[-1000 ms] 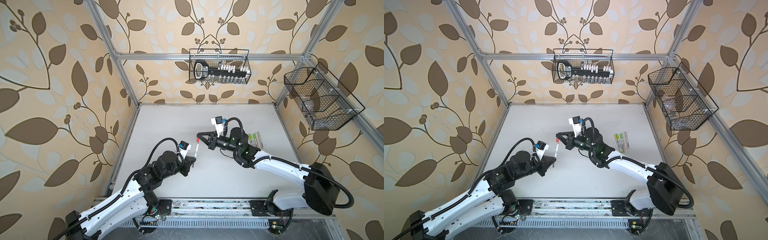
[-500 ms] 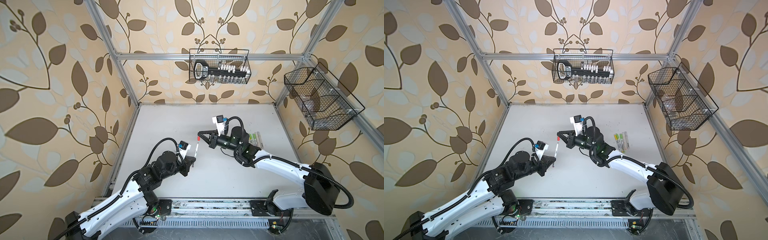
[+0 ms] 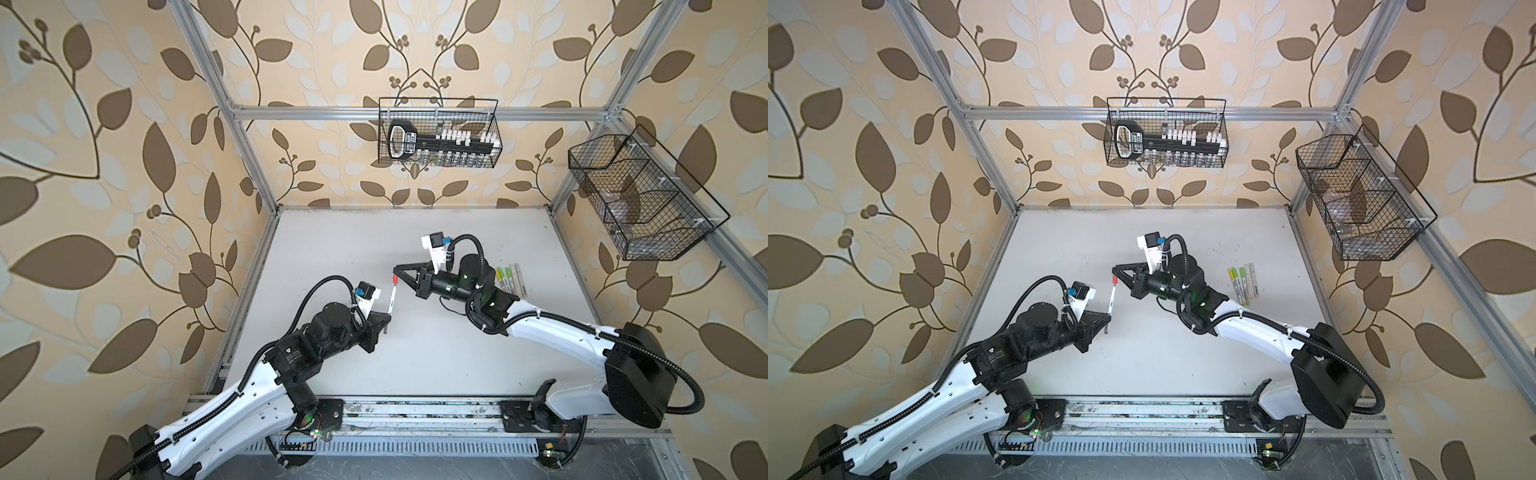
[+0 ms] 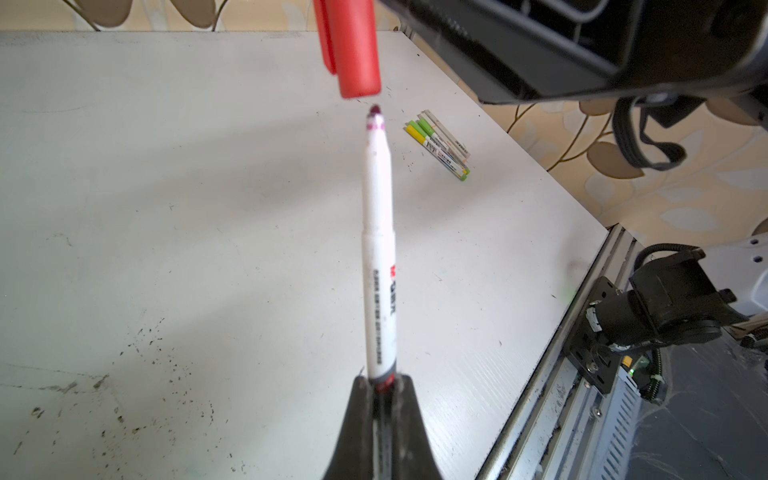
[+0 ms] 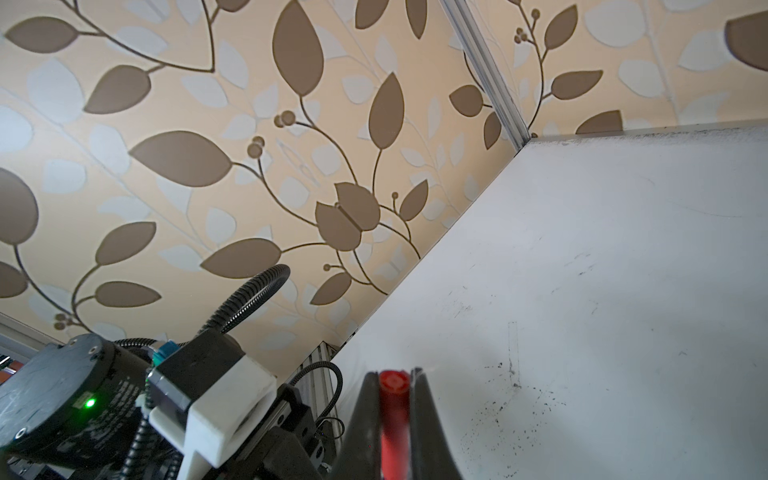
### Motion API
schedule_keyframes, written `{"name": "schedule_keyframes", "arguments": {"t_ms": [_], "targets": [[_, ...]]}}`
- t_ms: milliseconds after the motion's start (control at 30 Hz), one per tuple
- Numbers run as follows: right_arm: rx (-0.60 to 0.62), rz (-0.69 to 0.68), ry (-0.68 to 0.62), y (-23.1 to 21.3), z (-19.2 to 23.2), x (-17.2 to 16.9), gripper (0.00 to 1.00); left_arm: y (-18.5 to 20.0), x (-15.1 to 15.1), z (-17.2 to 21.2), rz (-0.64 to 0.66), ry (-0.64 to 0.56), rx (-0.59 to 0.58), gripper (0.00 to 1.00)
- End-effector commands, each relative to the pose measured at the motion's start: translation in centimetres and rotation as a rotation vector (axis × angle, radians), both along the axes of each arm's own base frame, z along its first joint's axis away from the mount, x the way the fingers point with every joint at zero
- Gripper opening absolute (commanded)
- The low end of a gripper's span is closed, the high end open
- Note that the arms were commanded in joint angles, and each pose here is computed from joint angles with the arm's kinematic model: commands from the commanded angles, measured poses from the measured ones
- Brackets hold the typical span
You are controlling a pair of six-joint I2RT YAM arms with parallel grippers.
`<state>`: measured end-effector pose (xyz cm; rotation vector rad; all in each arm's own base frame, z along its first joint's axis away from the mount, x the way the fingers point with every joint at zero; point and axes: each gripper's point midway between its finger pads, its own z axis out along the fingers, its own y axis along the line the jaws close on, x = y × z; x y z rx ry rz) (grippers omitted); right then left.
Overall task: Insert the pens into the pen caps
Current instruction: 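Push the red cap down onto the marker tip with the right gripper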
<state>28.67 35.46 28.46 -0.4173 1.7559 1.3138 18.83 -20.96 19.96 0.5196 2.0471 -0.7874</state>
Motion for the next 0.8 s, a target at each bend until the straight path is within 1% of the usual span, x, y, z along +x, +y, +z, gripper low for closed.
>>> {"name": "schedule_keyframes", "arguments": {"t_ms": [0, 467, 767], "targets": [[0.021, 0.022, -0.028, 0.6, 0.9, -0.3, 0.05, 0.1, 0.3, 1.5, 0.011, -0.051, -0.021, 0.0], [0.029, 0.035, -0.006, 1.3, 0.0, -1.1, 0.05, 0.5, 0.3, 2.3, 0.029, -0.076, -0.032, 0.0], [0.034, 0.004, 0.022, 1.0, -1.2, -2.2, 0.05, 1.1, 0.9, 3.8, 0.064, -0.142, -0.043, 0.0]]}}
